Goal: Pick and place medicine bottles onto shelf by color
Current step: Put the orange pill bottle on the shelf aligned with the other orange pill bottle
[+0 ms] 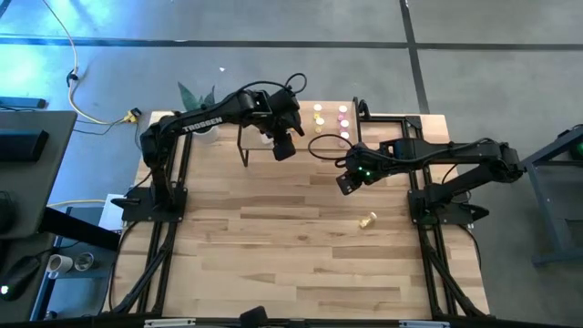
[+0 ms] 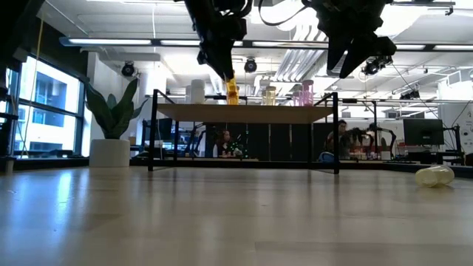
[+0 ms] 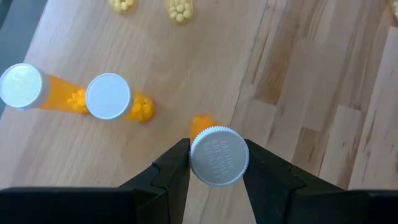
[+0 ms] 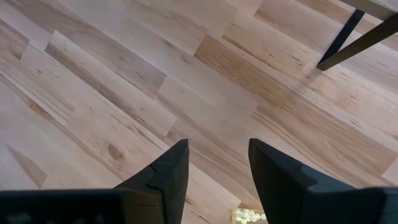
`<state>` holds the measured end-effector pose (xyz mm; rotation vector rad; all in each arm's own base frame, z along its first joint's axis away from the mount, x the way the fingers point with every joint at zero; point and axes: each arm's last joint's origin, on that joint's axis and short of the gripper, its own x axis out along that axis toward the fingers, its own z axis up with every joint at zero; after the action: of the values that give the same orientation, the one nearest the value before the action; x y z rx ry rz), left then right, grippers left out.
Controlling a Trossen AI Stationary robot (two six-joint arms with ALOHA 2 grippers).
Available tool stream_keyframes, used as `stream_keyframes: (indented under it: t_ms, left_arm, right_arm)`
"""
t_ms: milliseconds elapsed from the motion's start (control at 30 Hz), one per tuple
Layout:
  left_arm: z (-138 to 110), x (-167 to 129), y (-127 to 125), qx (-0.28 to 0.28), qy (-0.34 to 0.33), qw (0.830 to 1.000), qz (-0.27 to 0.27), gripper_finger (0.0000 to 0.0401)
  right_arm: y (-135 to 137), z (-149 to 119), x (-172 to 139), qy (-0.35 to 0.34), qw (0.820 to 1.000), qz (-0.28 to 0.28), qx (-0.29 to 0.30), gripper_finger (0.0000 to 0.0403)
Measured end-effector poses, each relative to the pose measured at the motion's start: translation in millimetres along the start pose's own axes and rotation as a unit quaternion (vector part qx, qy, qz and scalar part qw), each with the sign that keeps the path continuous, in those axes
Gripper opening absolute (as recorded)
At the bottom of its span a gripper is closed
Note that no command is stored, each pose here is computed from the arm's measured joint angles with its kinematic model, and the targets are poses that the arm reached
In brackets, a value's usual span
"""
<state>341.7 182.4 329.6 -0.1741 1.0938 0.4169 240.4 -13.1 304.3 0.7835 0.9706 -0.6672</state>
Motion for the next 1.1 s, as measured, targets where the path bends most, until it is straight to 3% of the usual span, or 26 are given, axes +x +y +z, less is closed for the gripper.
stream_keyframes:
  t_ms: [333, 1100]
  left_arm:
    - [1, 16, 0, 0.006, 0.020, 1.000, 0.001, 0.0126]
    - [2, 16, 1, 0.006, 0.016, 1.000, 0.016, 0.0133]
  right_arm:
    - [0, 0, 0, 0.000, 1.000, 0.000, 0.000, 0.0158]
    - [0, 0, 0, 0.000, 1.000, 0.000, 0.000, 0.0158]
